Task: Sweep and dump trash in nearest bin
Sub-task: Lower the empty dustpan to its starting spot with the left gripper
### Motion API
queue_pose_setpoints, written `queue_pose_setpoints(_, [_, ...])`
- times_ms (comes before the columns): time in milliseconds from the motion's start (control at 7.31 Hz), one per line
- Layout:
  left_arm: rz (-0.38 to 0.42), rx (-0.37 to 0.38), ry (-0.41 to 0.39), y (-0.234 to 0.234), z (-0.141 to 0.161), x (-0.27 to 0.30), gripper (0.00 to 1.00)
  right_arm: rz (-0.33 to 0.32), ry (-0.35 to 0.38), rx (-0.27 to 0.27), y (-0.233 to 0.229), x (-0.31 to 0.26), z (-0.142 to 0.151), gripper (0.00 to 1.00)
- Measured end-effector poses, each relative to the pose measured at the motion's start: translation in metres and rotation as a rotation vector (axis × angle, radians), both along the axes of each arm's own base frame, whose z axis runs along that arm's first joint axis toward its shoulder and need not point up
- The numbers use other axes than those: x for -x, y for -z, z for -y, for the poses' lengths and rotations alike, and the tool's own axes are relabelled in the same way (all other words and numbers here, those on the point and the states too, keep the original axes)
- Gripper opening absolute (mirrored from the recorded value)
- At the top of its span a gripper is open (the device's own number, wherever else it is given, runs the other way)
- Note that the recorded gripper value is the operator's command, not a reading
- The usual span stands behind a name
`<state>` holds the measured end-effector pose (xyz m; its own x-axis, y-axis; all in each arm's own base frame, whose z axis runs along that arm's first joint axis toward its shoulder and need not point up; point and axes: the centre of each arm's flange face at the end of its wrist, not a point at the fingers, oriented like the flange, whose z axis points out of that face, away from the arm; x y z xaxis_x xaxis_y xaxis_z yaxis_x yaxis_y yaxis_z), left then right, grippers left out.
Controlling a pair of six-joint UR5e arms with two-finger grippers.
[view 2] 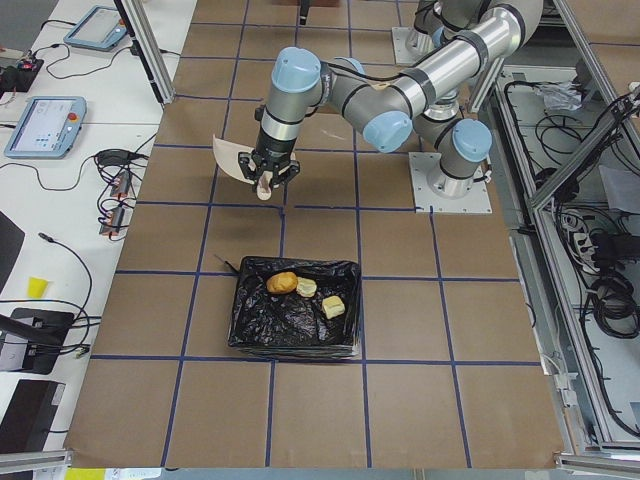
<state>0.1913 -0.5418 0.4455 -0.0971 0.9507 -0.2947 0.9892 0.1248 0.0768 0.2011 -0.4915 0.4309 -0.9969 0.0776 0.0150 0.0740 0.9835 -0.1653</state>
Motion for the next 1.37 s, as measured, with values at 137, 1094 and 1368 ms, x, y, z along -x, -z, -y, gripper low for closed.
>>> queue_pose_setpoints(137, [-0.034,-0.007,-0.028,0.015,0.008,0.032,0.09,-0.007,0.000,0.005,-0.014,0.020,0.006,1.00])
queue_pose_setpoints(1094, [-0.216,-0.079,-0.438,0.082,0.038,0.242,0.10,-0.023,-0.016,-0.001,-0.027,0.064,0.013,1.00])
queue_pose_setpoints(1368, [-0.272,-0.097,-0.646,0.099,0.038,0.297,0.10,-0.025,-0.014,0.000,-0.027,0.065,0.013,1.00])
